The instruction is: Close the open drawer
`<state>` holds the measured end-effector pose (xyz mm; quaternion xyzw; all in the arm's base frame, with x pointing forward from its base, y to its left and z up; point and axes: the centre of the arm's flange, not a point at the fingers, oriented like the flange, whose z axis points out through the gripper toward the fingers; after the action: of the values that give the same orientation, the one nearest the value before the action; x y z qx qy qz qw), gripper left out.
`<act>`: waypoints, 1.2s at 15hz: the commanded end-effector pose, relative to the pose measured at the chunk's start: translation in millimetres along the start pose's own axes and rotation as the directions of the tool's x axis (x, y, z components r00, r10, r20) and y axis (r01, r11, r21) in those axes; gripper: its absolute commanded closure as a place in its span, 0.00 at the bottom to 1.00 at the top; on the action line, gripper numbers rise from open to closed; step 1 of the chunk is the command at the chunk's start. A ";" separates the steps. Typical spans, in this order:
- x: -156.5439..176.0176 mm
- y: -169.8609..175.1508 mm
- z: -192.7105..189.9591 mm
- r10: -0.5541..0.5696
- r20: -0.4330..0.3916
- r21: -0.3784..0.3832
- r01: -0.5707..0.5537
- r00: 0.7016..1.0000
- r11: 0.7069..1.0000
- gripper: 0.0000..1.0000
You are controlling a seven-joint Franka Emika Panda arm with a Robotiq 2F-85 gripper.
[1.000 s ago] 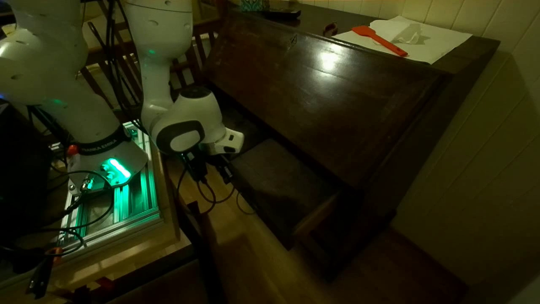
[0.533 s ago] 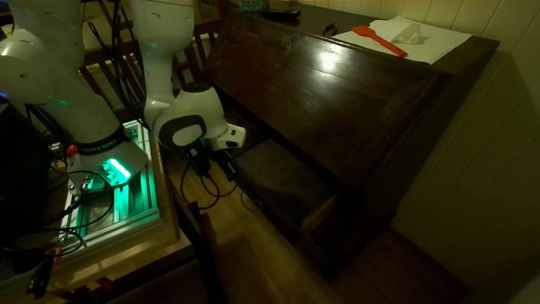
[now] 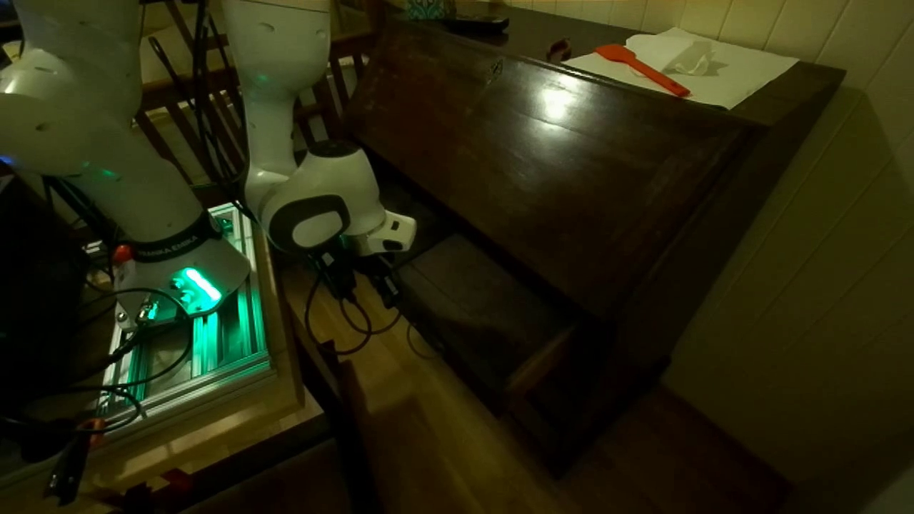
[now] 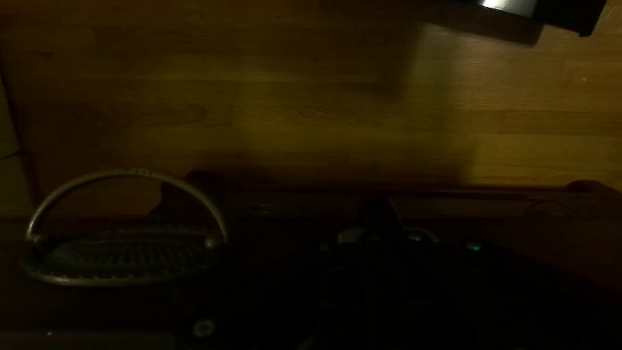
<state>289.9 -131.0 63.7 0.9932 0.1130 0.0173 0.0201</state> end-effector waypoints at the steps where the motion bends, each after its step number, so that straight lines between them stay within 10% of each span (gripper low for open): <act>1: 0.0 0.1 0.0 0.000 0.000 0.000 0.000 1.000 1.000 0.99; 8: -11.7 -49.7 6.0 -0.051 0.097 0.134 0.038 0.994 0.990 1.00; 18: 10.9 -81.4 5.9 0.124 -0.153 0.275 -0.078 0.981 0.958 1.00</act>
<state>268.7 -65.6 39.5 0.9912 0.0878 0.0227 -0.0968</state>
